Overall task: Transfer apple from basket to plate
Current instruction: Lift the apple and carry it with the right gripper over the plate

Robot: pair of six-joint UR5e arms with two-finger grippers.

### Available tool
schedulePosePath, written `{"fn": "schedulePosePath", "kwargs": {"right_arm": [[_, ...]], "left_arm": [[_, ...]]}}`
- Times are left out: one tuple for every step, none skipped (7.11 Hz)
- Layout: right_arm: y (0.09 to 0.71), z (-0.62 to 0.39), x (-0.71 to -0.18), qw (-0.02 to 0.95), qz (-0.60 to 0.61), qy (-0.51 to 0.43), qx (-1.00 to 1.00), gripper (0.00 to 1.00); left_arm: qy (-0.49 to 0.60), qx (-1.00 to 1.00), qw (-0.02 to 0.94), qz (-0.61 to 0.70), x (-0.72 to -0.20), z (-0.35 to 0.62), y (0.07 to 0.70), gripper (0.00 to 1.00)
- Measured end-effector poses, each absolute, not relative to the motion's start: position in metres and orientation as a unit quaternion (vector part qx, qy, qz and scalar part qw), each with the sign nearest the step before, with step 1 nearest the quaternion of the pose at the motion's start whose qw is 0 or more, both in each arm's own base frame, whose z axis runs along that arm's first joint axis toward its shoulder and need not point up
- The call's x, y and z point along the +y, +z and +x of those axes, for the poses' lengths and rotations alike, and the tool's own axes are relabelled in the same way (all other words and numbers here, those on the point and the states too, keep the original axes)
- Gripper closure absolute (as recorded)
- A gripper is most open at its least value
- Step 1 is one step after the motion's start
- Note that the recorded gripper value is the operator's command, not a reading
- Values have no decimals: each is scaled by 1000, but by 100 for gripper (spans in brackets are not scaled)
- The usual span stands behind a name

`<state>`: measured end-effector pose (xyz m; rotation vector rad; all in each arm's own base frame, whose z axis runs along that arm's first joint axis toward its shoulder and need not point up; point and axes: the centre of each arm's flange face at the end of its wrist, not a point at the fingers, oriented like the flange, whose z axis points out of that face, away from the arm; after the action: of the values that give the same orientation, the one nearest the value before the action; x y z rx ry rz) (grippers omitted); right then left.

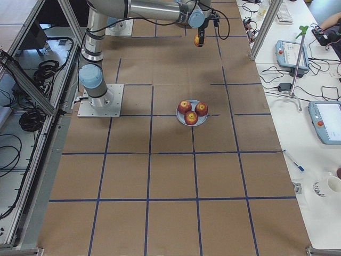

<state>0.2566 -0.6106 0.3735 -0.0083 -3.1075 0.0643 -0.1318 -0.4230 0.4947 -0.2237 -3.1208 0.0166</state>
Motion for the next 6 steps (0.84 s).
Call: {"fn": "schedulePosePath", "kwargs": {"right_arm": [[389,197,-618,18,21,11,-1000,45],[396,127,-621,18,48,4,-999,45],[397,57,-617,16,70,-3,-997,45],[392,-1,-609,12,88,-12,-996,45],[379,-46,-600,1,104,-23,-994,45],[360,-74,-589,-15,113,-32,-993,45]], "left_arm": [[5,-997,6,-72,-423,-132,495,1],[5,-997,6,-72,-423,-132,494,1],[5,-997,6,-72,-423,-132,494,1],[6,-997,6,-72,-422,-132,495,1],[6,-997,6,-73,-422,-132,495,1],[6,-997,6,-73,-422,-132,496,1]]}}
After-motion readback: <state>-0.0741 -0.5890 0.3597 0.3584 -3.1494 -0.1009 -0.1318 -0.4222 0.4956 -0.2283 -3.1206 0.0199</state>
